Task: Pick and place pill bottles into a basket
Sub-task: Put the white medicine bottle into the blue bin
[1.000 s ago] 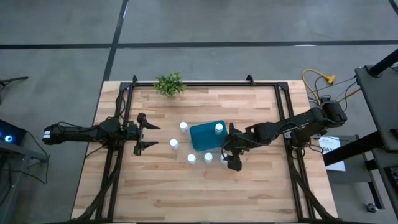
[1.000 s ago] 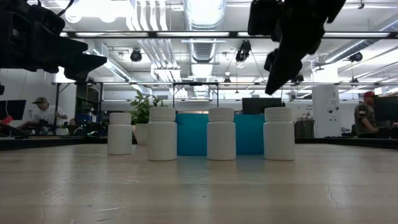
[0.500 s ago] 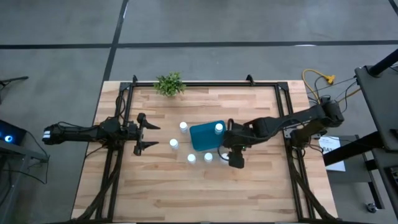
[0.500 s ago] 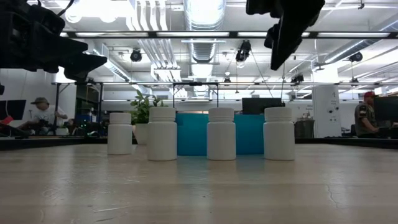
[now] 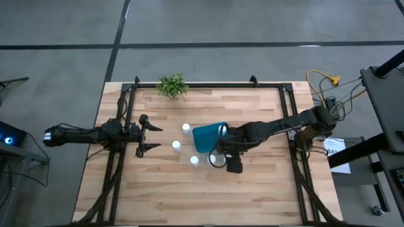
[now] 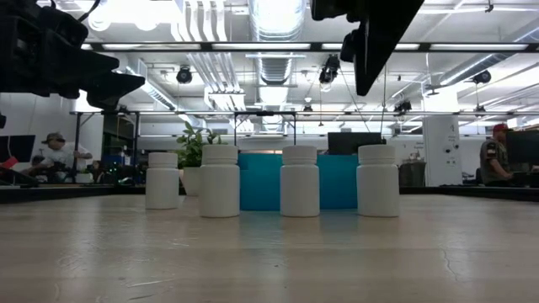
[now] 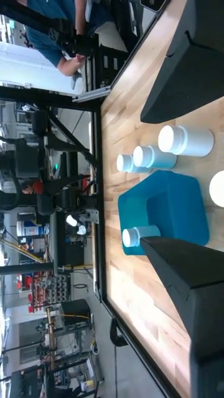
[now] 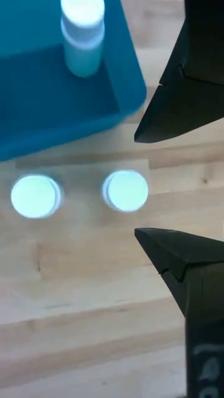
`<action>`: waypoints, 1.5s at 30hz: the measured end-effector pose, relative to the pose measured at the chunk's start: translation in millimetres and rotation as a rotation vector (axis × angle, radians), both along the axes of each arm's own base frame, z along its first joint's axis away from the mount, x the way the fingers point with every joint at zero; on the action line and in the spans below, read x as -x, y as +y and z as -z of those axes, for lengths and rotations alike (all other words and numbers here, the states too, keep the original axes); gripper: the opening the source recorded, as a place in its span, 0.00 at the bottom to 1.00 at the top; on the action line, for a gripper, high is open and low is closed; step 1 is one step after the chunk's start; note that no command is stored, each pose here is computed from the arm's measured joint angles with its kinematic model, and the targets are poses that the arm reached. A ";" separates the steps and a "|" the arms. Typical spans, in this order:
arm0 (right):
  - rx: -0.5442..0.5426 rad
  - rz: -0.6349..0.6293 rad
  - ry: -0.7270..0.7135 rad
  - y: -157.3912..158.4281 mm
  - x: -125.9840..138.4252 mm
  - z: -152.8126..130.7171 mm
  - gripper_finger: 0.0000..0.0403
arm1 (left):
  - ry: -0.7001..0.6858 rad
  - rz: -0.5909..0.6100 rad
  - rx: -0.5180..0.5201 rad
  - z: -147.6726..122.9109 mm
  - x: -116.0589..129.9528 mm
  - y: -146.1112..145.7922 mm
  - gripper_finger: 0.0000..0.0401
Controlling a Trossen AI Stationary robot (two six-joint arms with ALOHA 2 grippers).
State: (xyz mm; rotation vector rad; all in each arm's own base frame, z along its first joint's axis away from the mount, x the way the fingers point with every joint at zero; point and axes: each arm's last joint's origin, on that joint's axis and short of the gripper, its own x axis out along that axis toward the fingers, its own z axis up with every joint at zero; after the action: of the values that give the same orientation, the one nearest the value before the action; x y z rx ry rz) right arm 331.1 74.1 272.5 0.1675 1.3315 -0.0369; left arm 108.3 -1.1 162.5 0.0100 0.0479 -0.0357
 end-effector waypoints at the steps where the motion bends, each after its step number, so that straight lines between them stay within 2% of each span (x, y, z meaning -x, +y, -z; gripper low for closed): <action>1: -0.010 0.004 0.010 1.2 0.9 0.3 0.56 | 0.000 0.000 0.000 0.0 0.0 0.0 0.74; 11: -0.040 0.002 0.051 7.7 4.8 12.0 0.56 | 0.000 0.000 0.000 0.0 0.0 0.0 0.74; 15: 0.024 0.020 0.046 5.4 5.4 15.0 0.56 | -0.001 0.000 0.000 -0.1 0.0 0.0 0.74; 22: 0.036 0.028 0.020 5.5 3.5 18.0 0.56 | -0.001 0.000 0.000 -0.2 0.0 0.0 0.74; 34: -0.007 0.022 0.046 5.2 8.3 47.8 0.56 | -0.002 0.000 0.000 -0.1 0.1 0.0 0.74; 45: -0.011 0.030 0.012 -2.4 4.3 51.6 0.56 | -0.002 0.000 0.000 -0.2 0.1 0.0 0.74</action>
State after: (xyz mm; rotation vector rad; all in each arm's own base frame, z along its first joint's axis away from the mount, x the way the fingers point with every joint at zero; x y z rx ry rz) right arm 326.8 71.7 220.9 0.1969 1.3415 -0.0556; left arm 108.2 -1.1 162.7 0.0101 0.0462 -0.0356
